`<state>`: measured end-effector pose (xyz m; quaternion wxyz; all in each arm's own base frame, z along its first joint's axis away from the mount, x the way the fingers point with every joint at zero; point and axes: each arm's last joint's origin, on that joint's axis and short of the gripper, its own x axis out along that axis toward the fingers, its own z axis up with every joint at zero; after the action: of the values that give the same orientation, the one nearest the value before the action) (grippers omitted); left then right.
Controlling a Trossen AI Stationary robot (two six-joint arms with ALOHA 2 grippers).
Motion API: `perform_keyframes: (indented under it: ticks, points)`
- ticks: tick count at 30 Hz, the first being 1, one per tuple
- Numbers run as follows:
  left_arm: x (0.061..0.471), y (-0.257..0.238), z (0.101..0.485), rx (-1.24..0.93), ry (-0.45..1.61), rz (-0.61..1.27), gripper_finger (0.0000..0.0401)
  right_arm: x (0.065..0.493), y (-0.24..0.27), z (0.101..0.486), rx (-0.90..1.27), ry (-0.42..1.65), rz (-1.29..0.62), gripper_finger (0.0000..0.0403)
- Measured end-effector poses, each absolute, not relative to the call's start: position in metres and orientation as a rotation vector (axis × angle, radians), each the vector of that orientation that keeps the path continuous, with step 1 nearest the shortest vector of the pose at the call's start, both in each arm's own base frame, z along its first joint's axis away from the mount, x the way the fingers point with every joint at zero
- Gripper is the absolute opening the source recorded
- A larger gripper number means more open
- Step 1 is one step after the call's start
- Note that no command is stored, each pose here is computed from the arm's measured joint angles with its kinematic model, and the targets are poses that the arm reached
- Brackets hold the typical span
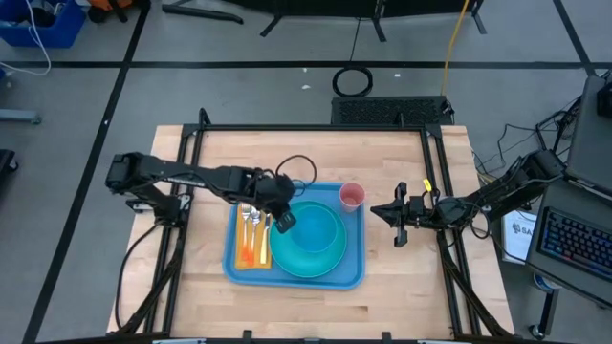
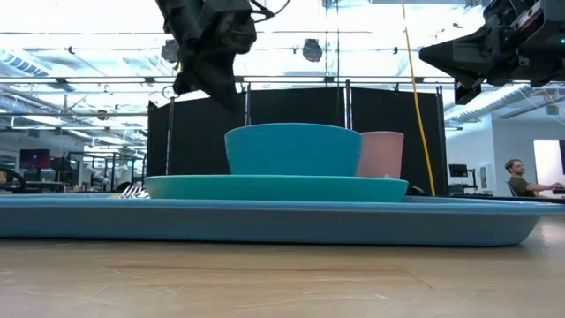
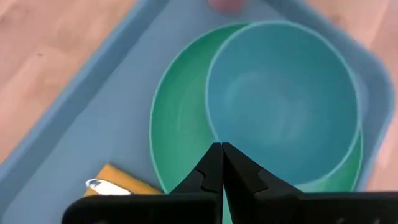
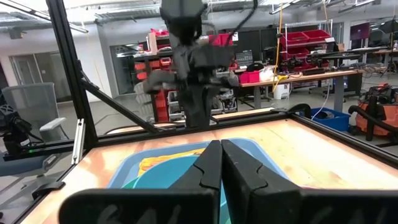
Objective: Set up tray
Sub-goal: Adjust the blue bowl on the green plate
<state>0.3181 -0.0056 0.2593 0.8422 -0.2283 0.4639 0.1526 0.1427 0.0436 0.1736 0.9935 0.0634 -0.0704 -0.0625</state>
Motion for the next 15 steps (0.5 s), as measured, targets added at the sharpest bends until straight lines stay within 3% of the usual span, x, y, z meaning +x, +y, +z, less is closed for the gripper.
perform_keyframes:
  ticks: [15]
  points:
    - [0.33, 0.0, 0.245, -0.394, 1.013, 0.239, 0.0002, 0.143, 0.044, 0.174, 0.127, -0.142, -0.125, 0.0]
